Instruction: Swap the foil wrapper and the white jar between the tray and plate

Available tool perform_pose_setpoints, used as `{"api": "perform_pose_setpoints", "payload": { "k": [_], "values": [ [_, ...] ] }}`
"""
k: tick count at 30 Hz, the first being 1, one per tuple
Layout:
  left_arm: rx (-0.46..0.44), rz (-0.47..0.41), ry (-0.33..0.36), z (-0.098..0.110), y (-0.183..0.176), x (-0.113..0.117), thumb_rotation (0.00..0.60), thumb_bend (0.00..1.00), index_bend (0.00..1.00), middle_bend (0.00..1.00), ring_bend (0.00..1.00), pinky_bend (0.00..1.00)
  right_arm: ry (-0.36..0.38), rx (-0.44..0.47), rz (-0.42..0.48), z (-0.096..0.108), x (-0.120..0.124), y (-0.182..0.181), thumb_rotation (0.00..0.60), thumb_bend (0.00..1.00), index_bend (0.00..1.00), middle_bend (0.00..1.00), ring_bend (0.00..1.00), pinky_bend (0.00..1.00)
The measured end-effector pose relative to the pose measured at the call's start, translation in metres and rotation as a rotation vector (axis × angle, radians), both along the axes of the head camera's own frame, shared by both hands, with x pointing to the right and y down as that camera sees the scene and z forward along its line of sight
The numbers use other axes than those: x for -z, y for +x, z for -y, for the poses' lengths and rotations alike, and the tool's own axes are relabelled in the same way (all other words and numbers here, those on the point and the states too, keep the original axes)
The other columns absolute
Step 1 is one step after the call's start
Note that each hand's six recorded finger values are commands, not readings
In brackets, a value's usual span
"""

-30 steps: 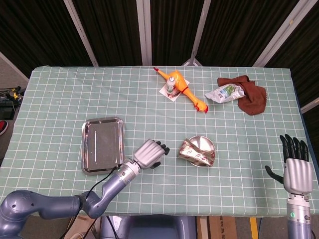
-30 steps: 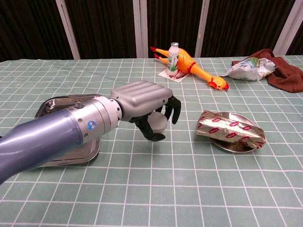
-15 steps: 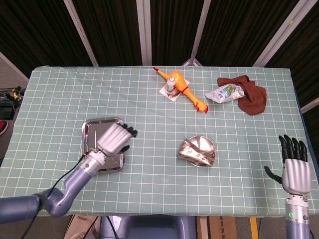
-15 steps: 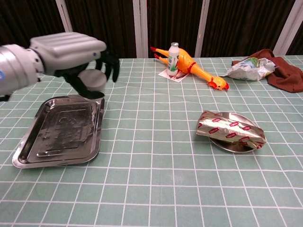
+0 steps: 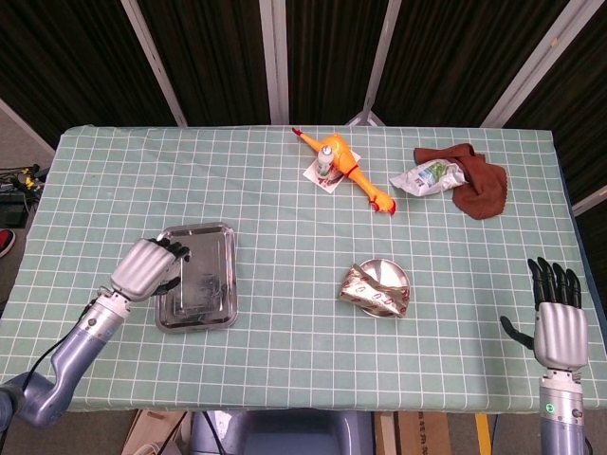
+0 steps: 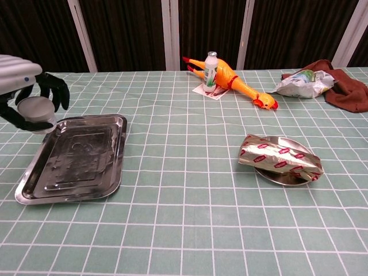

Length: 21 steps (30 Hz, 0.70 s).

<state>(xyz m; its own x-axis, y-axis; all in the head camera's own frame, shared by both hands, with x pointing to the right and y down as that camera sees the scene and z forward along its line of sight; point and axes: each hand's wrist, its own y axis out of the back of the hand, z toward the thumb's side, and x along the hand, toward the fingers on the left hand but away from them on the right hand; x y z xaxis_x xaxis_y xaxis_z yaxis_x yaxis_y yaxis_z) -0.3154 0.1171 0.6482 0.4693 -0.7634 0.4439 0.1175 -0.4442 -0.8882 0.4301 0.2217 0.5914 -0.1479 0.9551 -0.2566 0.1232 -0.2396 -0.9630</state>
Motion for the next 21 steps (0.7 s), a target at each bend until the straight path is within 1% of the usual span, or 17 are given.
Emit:
{"api": "perform_pose_setpoints", "payload": {
  "k": [5,11,18,21],
  "values": [
    [0.022,-0.014,-0.035,-0.01,-0.015,-0.022,0.6,0.54,0.45,0.49,0.45,0.61,-0.006,-0.001,0.0,0.0,-0.002,0.0,0.6,0.19,0.07,0.1,0.04,0.0],
    [0.021,-0.053,-0.072,-0.022,-0.01,-0.047,0.6,0.53,0.45,0.48,0.44,0.6,-0.005,-0.007,-0.002,0.0,-0.002,0.001,0.6,0.19,0.07,0.1,0.04,0.0],
    [0.007,-0.091,-0.084,-0.029,0.0,-0.063,0.6,0.51,0.44,0.41,0.36,0.56,-0.006,-0.008,0.003,0.0,-0.002,0.001,0.6,0.19,0.07,0.1,0.04,0.0],
    [0.006,-0.096,-0.092,-0.031,0.002,-0.066,0.6,0.48,0.43,0.35,0.29,0.51,-0.007,-0.011,0.006,0.0,-0.002,0.002,0.6,0.19,0.07,0.1,0.04,0.0]
  ]
}}
